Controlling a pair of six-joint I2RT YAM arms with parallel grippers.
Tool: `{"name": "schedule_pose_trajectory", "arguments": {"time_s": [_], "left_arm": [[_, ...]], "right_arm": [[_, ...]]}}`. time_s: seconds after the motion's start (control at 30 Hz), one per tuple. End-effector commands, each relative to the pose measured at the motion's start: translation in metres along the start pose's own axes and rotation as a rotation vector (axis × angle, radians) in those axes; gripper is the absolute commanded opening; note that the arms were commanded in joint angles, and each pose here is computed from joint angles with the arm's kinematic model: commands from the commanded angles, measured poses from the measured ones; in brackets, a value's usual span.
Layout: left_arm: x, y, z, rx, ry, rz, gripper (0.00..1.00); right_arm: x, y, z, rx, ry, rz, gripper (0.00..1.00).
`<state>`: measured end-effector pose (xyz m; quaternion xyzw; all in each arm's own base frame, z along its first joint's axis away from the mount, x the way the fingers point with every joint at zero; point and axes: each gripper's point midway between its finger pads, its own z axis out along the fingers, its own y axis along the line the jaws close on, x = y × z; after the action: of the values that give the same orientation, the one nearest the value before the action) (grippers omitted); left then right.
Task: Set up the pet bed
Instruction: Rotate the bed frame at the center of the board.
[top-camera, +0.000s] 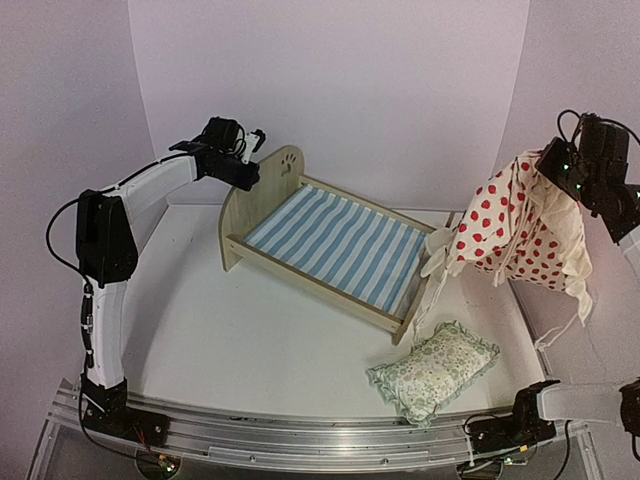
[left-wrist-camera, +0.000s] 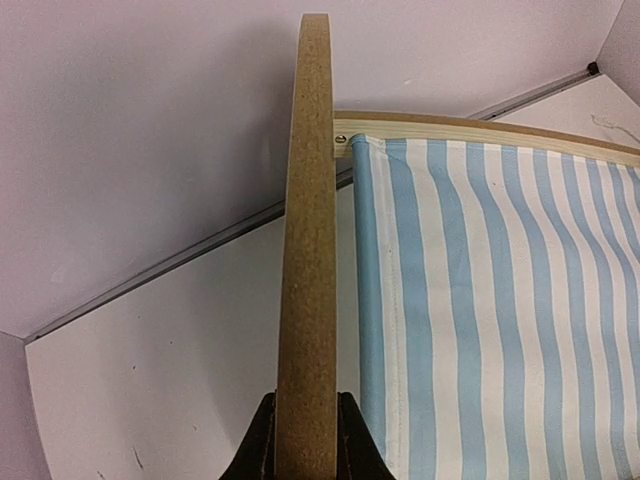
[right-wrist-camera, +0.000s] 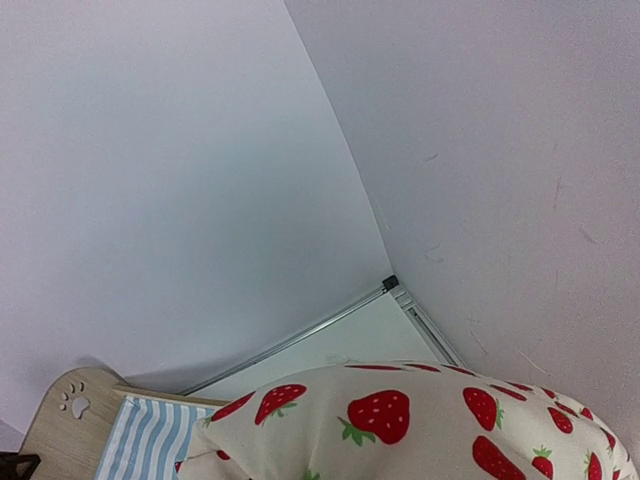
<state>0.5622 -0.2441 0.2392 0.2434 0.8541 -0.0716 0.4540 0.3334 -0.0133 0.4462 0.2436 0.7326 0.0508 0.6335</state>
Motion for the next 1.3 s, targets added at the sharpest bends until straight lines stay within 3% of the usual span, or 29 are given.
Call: {"name": "schedule_pose_trajectory", "arguments": {"time_s": [0.0,0.33,0.57,0.73,0.87,1.03,1.17,1.27], "left_arm": [[0.013,0.037,-0.011,-0.163,0.014,-0.066,0.0],[0.037,0.043,-0.052,-0.23,0.012,-0.265,0.0],[0.062,0.026,-0.063,-0.167,0.034,-0.404,0.0],[0.073,0.012,-0.065,-0.153,0.046,-0.411,0.0],[0.083,0.002,-0.062,-0.137,0.063,-0.432,0.0],[0.095,-0.014,-0.06,-0.096,0.074,-0.454,0.01],[0.101,-0.014,-0.063,-0.104,0.07,-0.456,0.07],[0.104,-0.013,-0.068,-0.115,0.07,-0.449,0.18]], "right_arm": [[-0.063,0.033,-0.011,-0.109,-0.139,0.108,0.0],[-0.086,0.09,0.044,-0.271,-0.155,0.403,0.0],[-0.114,0.142,0.099,-0.499,-0.281,0.669,0.0],[-0.137,0.192,0.101,-0.612,-0.321,0.69,0.0],[-0.102,0.236,0.091,-0.671,-0.258,0.633,0.0],[-0.005,0.282,0.077,-0.724,-0.1,0.551,0.0],[0.072,0.307,0.063,-0.758,0.031,0.485,0.0],[0.133,0.308,0.059,-0.736,0.108,0.41,0.0]]}}
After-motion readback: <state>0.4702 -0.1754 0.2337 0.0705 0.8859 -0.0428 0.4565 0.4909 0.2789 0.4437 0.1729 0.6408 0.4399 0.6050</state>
